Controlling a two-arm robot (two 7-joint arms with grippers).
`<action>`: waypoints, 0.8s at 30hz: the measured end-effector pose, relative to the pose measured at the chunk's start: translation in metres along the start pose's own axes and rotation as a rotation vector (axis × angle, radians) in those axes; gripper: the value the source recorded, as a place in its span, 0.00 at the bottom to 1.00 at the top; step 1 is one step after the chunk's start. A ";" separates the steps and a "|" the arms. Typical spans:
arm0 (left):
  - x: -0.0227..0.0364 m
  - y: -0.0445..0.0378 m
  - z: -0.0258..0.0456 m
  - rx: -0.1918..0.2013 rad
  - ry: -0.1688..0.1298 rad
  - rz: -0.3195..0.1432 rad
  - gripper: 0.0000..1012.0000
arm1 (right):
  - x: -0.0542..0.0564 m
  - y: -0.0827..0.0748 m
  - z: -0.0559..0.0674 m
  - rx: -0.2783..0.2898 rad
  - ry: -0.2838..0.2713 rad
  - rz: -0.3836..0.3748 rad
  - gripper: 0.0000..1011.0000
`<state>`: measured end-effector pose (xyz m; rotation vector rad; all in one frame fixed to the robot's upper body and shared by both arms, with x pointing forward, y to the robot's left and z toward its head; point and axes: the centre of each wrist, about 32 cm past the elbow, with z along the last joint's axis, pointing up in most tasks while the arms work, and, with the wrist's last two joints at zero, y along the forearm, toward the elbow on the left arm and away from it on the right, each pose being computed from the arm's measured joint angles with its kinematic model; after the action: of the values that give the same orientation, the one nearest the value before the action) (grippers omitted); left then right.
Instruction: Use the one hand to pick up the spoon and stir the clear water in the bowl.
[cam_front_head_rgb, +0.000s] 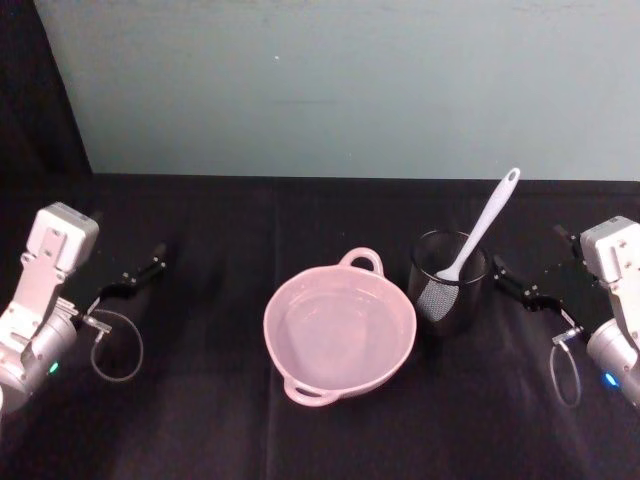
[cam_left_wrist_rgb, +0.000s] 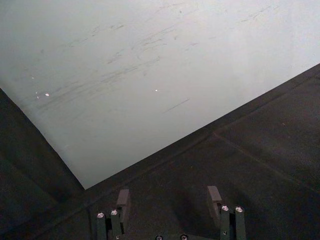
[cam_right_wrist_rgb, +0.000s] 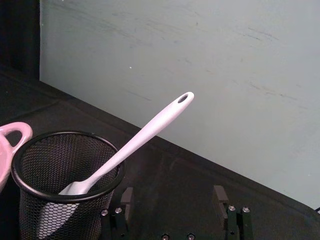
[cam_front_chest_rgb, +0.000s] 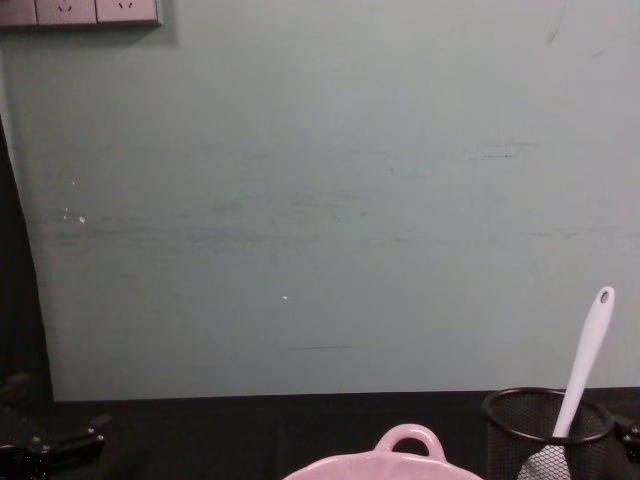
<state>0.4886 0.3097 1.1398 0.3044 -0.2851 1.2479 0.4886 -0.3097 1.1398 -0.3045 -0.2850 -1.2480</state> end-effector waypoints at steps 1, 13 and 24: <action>0.0000 0.0000 0.0000 0.000 0.000 0.000 0.99 | 0.000 0.000 0.000 0.000 0.000 0.000 0.99; 0.0000 0.0000 0.0000 0.000 0.000 0.000 0.99 | 0.003 -0.015 0.010 0.027 -0.005 -0.024 0.99; 0.0000 0.0000 0.0000 0.000 0.000 0.000 0.99 | 0.023 -0.031 0.018 0.114 0.227 0.028 0.99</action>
<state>0.4886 0.3097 1.1398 0.3044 -0.2851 1.2479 0.4647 -0.3326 1.1669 -0.0671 -0.1556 -1.2213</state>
